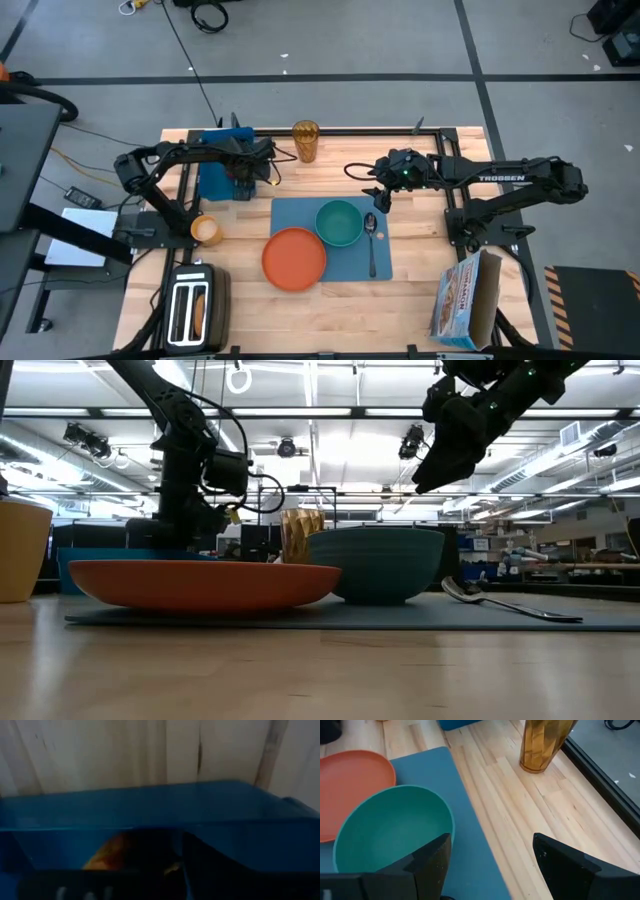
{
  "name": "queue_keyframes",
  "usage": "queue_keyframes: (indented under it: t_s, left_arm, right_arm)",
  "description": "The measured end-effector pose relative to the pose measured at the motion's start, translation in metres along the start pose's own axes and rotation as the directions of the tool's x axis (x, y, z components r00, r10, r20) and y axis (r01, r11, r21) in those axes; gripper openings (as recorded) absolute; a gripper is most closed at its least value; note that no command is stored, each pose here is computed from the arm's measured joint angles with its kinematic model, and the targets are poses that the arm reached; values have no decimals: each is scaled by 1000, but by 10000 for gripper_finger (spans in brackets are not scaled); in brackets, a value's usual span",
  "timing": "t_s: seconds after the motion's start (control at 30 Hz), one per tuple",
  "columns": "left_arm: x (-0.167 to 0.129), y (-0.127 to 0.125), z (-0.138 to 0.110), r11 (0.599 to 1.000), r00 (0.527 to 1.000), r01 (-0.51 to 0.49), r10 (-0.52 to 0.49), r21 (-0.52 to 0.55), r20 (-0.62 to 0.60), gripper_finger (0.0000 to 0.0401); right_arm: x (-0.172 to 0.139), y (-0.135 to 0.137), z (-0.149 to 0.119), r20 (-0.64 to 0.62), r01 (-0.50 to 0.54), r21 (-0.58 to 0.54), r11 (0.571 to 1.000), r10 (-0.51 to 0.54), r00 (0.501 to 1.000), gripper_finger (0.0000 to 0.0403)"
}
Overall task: Arrange a breakfast setting
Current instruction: Put the red apple on the blue cutting board to the top of the orange plate
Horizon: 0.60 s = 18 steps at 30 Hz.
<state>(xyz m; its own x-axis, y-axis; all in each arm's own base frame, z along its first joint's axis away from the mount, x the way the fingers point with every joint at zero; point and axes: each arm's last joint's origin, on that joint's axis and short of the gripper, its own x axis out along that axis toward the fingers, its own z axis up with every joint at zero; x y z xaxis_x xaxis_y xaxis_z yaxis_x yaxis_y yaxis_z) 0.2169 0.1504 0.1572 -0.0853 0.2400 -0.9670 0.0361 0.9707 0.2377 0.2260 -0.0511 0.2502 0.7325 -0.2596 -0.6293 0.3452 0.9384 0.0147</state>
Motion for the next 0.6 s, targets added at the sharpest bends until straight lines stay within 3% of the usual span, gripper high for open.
queue_keyframes:
  t_s: [0.13, 0.6]
  left_arm:
    - [-2, -1, -2, 1000, 1000, 2, -2, -20, -6, 18]
    - [-60, -4, -34, 990, 988, -94, 105, -101, 113, 21]
  right_arm:
    - [0, 0, 0, 0, 0, 0, 1000, 0, 1000, 288]
    - [0, 0, 3, 33, -1, 14, 1000, 1, 999, 288]
